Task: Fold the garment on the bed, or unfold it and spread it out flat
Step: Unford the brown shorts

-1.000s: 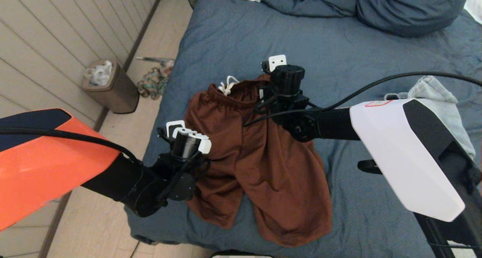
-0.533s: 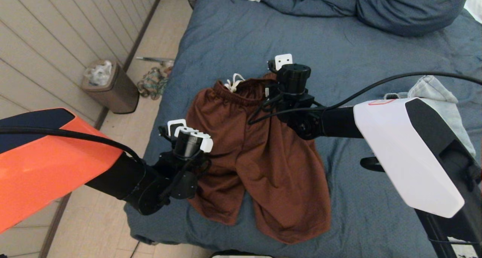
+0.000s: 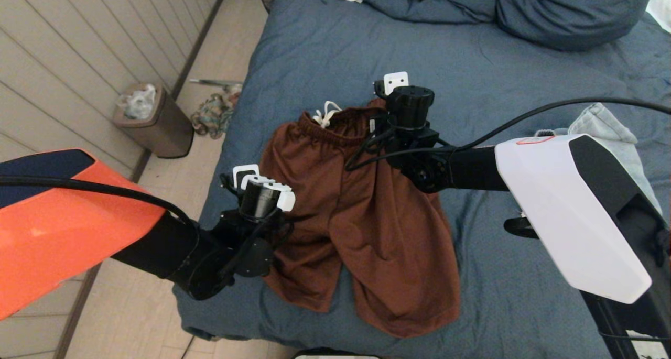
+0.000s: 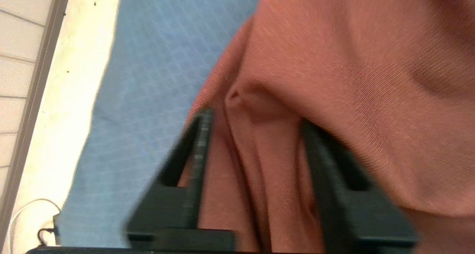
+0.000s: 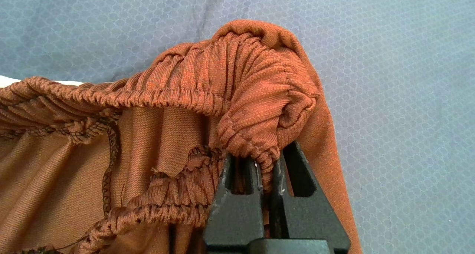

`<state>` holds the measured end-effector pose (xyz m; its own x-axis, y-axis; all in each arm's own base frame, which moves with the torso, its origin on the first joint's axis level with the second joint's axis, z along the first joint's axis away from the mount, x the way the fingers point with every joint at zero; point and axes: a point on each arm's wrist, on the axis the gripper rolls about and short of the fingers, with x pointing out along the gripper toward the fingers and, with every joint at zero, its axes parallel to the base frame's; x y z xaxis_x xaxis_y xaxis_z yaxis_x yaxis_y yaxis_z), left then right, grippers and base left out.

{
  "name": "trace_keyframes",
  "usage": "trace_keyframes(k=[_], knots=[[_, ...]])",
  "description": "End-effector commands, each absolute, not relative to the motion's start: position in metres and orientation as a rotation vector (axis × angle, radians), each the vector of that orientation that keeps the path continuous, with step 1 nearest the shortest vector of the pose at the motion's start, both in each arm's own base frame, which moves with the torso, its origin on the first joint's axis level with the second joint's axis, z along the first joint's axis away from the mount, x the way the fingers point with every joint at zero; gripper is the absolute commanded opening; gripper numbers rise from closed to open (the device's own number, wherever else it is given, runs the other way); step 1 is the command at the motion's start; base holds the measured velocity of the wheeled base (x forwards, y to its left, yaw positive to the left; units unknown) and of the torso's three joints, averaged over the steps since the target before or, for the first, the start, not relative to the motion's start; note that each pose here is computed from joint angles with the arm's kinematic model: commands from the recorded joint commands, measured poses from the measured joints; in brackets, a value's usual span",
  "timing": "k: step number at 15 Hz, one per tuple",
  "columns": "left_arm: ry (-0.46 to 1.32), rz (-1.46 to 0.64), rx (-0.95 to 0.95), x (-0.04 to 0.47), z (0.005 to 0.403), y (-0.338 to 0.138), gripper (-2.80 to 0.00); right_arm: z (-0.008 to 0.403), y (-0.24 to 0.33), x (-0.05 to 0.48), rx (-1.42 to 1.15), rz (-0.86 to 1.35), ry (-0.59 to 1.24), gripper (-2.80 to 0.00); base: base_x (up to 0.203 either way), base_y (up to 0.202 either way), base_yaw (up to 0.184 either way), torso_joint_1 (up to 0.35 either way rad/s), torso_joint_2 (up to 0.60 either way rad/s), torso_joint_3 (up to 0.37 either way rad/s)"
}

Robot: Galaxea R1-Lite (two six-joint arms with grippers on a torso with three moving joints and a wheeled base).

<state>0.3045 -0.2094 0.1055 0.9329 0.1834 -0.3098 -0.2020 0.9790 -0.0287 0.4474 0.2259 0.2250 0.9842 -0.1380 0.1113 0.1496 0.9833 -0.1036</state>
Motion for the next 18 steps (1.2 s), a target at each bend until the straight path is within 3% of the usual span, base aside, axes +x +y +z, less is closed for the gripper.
trace_keyframes(k=[1,6,13,14,18], knots=[[0.245,0.188,-0.12,0.287,0.141,-0.197,0.0,0.225,0.226,0.447,-0.112,-0.141,-0.107,-2.8,0.0,0.0,0.0,0.0,0.0,0.0],[0.153,0.141,-0.208,0.243,0.199,-0.166,0.0,0.223,0.226,0.448,-0.122,-0.136,-0.092,-2.8,0.0,0.0,0.0,0.0,0.0,0.0],[0.224,0.076,-0.172,0.24,0.184,-0.165,0.0,0.219,0.227,0.449,-0.127,-0.137,-0.086,-2.8,0.0,0.0,0.0,0.0,0.0,0.0],[0.233,0.072,-0.165,0.239,0.182,-0.165,-2.8,0.218,0.226,0.449,-0.13,-0.137,-0.082,-2.8,0.0,0.0,0.0,0.0,0.0,0.0],[0.241,0.039,-0.172,0.239,0.181,-0.165,-2.8,0.224,0.223,0.445,-0.145,-0.114,-0.047,-2.8,0.0,0.0,0.0,0.0,0.0,0.0]])
